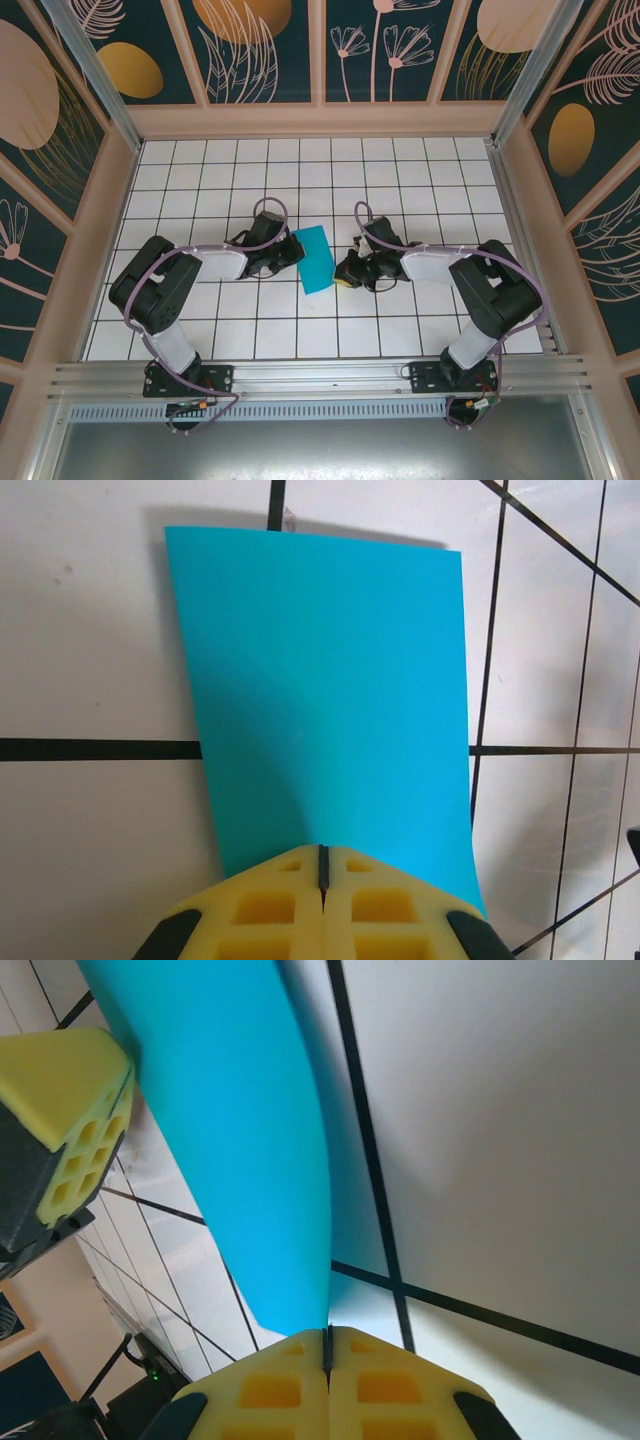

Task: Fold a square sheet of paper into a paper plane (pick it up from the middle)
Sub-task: Third fold the triangle at the center of the table.

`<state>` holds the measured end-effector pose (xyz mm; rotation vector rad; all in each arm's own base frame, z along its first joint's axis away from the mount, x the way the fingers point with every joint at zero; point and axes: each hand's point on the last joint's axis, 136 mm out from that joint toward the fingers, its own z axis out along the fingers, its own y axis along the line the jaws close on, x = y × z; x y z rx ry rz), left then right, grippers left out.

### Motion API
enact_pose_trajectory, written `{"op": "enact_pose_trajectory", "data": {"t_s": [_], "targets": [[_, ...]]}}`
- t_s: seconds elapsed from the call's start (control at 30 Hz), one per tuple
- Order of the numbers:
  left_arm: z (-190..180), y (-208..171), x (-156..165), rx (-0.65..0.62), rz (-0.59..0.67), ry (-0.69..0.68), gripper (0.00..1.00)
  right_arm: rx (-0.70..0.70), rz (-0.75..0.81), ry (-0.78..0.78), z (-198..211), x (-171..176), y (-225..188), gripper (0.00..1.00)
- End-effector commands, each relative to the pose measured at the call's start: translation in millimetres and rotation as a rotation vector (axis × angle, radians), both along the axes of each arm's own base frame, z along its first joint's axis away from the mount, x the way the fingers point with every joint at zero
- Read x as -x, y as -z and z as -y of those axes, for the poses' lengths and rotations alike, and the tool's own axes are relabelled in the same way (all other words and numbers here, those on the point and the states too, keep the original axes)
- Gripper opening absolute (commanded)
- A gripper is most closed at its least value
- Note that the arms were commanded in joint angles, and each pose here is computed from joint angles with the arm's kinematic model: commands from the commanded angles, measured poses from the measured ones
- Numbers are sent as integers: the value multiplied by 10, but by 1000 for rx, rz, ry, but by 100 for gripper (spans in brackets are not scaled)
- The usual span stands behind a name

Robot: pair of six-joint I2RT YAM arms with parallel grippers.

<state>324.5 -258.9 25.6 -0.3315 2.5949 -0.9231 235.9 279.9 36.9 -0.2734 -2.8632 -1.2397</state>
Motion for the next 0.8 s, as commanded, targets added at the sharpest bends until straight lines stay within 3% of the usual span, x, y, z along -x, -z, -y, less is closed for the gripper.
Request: {"op": "enact_pose_trajectory", "data": {"t_s": [0.0, 0.4, 0.63, 0.77], "targets": [[-31, 160, 69, -36, -26, 13, 6, -47, 10, 6, -99, -32, -122, 0], [-88, 340, 136, -89, -78, 23, 4, -130, 114, -68, -483, -238, -327, 0], [-20, -296, -136, -17, 103, -20, 9, -118, 140, -66, -609, -400, -232, 0], [-192, -340, -260, -108, 119, -110, 9, -113, 144, -75, -655, -434, -168, 0]]}}
